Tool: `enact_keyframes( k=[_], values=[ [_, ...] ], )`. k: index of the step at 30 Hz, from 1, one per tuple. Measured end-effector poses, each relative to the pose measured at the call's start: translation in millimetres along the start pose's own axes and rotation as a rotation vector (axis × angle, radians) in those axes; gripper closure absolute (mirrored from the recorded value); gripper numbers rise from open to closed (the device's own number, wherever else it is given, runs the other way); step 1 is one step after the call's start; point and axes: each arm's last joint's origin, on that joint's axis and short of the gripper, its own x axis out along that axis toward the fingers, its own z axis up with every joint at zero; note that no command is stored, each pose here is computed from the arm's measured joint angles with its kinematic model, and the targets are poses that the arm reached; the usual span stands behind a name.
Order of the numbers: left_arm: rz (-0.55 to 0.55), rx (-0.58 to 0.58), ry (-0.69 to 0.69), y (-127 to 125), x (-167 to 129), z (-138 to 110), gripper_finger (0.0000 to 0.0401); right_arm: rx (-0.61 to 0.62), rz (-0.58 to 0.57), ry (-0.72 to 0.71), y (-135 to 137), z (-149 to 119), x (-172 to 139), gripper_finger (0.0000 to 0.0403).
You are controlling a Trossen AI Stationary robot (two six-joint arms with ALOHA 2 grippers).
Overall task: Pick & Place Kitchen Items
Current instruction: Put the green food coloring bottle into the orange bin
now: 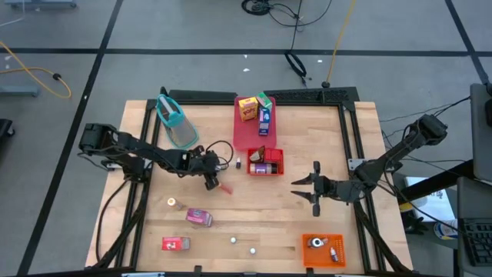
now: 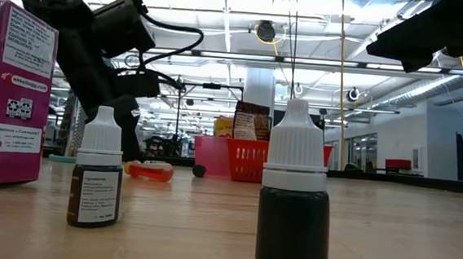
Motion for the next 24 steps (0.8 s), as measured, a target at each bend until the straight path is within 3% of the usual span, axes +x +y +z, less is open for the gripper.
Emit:
enact_keyframes(
  k=[16,24],
  values=[
    [-0.031,-0.014,-0.087,2,4,-9,0.0242,-0.002,0.0,0.003,0,0,0,0.0275],
    [-0.038,-0.003,-0.062,1,11,-12,0.0324,-0.002,0.0,0.004,0,0,0,0.0275]
  ],
)
